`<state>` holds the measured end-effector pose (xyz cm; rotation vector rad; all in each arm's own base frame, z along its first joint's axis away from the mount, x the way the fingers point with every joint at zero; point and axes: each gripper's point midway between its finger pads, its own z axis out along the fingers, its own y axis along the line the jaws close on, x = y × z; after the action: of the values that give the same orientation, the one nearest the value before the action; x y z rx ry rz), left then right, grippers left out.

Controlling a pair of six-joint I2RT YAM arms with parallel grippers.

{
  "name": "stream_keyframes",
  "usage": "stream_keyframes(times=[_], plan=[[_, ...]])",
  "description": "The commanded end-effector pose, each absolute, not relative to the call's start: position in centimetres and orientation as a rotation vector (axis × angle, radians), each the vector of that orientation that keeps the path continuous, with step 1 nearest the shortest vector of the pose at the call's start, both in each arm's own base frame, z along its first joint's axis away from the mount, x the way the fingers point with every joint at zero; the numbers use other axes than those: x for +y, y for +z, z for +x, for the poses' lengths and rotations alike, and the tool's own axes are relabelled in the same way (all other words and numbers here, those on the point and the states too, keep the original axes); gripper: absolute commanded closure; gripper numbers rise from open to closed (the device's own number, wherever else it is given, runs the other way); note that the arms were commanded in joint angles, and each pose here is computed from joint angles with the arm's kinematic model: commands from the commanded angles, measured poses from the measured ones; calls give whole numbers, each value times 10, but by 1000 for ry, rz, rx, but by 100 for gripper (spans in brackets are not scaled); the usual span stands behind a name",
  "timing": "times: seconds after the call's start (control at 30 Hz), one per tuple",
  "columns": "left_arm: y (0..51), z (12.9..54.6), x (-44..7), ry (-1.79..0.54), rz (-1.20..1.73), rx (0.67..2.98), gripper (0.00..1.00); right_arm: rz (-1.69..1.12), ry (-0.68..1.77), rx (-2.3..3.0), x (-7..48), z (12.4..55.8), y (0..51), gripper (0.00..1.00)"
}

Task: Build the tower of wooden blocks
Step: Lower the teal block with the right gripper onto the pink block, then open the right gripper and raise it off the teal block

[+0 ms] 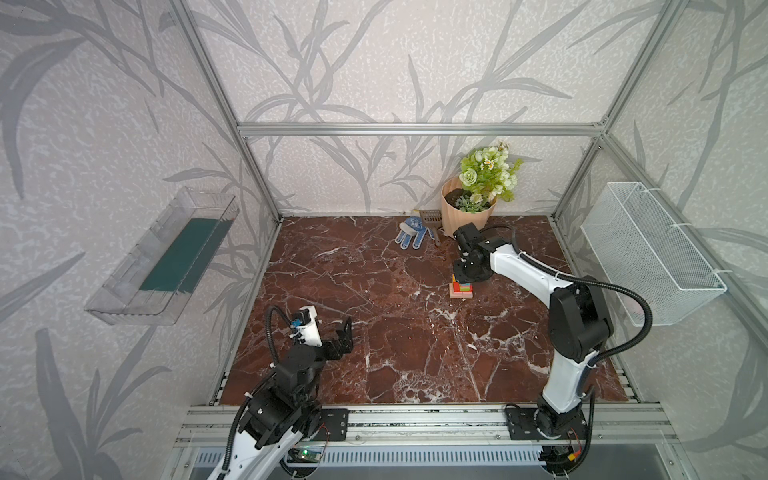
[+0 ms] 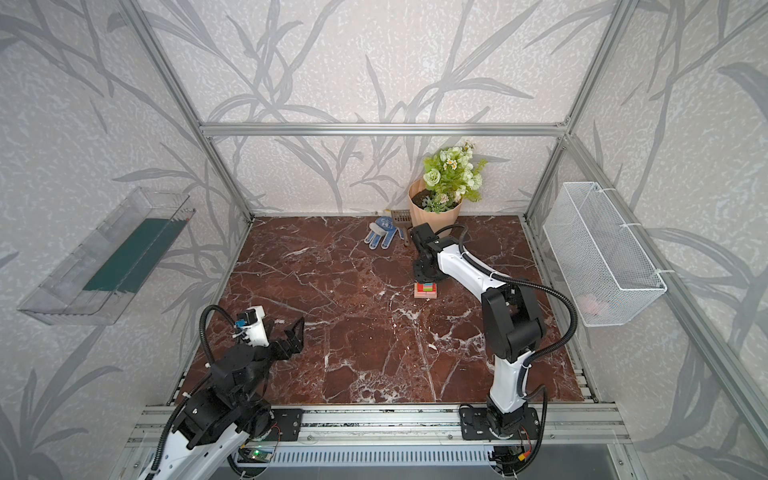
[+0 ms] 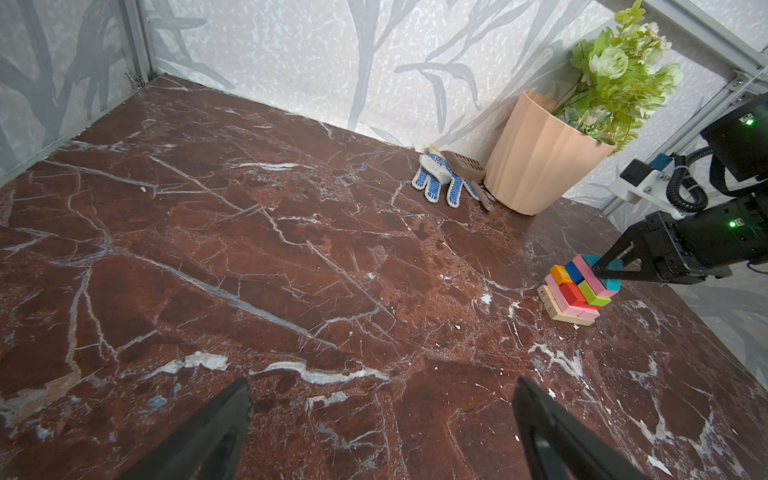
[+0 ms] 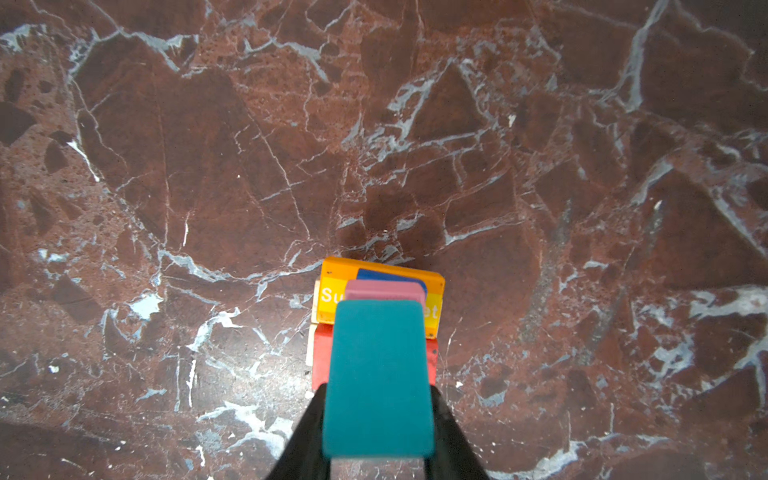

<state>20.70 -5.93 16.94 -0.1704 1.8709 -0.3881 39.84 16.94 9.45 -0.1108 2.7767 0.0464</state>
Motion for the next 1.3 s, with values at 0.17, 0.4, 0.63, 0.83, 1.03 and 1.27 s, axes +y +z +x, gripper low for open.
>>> stream_keyframes(times=[0.17,0.4,0.63,0.83,1.03,1.27], plan=[[171,207,-60,-386,-164,1867,1,-118,44,2795,170,398,96,59],[171,207,-60,-386,-164,1867,1,-116,50,2786,170,397,101,46],[171,207,-59,-383,-168,1867,1,-103,76,2737,165,385,129,38],[171,207,-54,-366,-194,1866,1,-47,132,2554,144,357,196,28],[173,202,-16,-224,-406,1847,1,54,244,2155,114,327,268,14],[204,211,-15,-193,-328,1684,1,-73,486,1706,122,288,292,5]])
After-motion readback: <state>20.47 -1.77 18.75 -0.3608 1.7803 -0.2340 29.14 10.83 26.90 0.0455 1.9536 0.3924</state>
